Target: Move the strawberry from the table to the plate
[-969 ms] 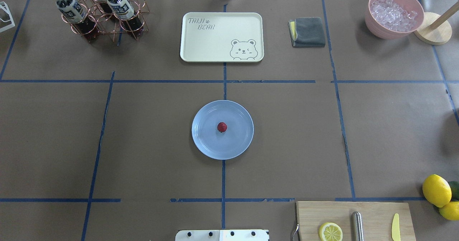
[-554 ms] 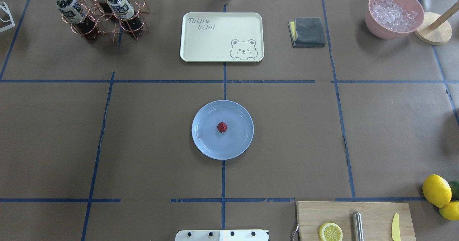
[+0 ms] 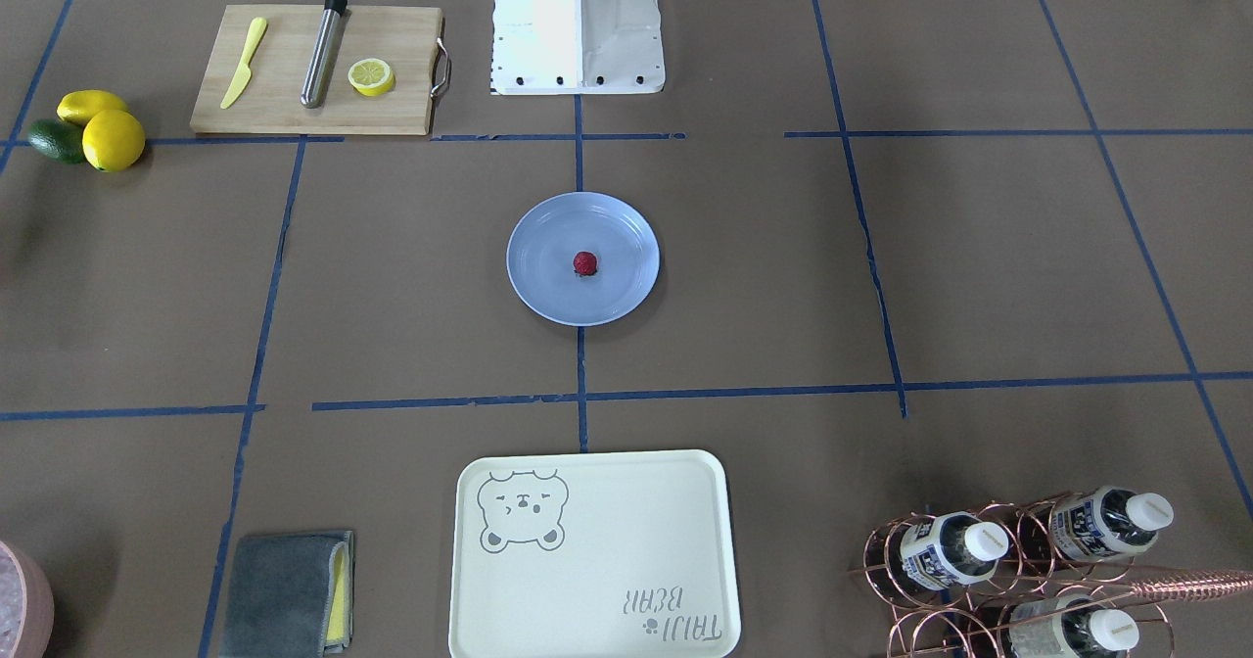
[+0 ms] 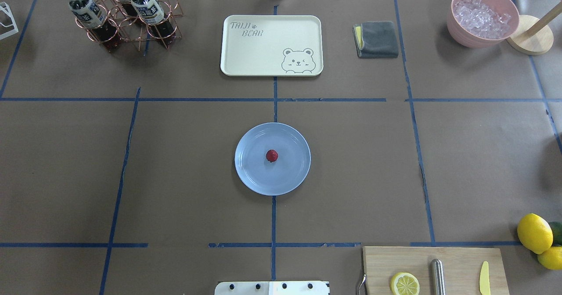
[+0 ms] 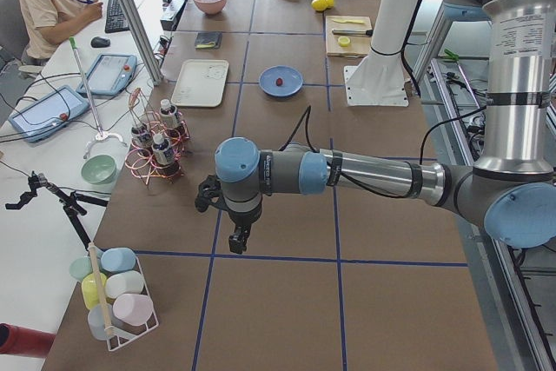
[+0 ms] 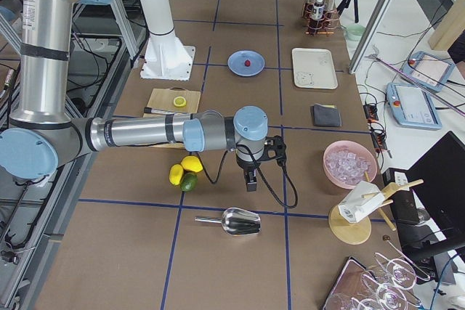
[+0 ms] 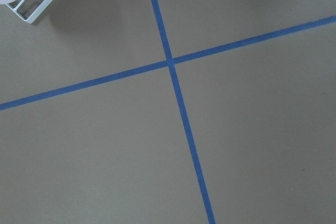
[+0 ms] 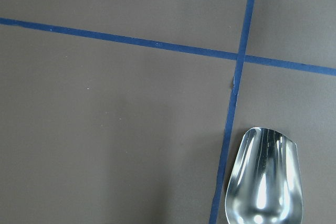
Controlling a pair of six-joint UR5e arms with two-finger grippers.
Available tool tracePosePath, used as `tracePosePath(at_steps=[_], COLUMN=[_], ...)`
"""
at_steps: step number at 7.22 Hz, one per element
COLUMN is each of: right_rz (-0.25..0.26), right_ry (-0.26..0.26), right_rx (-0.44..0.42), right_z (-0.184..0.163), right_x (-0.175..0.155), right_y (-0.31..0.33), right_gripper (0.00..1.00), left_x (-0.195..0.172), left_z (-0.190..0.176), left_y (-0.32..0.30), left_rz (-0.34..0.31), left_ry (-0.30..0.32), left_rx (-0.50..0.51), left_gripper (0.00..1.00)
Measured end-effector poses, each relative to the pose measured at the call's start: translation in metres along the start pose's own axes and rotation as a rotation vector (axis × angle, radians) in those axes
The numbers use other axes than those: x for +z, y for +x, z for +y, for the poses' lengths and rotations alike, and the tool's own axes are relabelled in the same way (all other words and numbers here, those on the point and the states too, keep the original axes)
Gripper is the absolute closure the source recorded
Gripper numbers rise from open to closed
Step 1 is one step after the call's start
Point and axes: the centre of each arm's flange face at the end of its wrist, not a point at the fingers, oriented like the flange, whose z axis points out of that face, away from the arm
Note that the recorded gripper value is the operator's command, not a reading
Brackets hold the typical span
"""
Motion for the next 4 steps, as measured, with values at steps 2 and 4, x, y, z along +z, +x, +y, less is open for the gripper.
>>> tracePosePath(at_steps=[2,4], right_rz=[0.0,0.001], right_ry=[0.002,0.003], right_rx=[-0.002,-0.004], right_z=[-0.0002,-0.0003], right_x=[-0.0001,-0.0003], right_y=[-0.0001,-0.0002], right_gripper=[0.0,0.0], left_x=[0.0042,0.0008], left_z=[-0.0011,-0.0085], left_y=[-0.0044,-0.0033], left_rz=[0.003,-0.002], left_ry=[-0.007,0.001], left_rx=[-0.01,-0.049], left_gripper=[0.0,0.0])
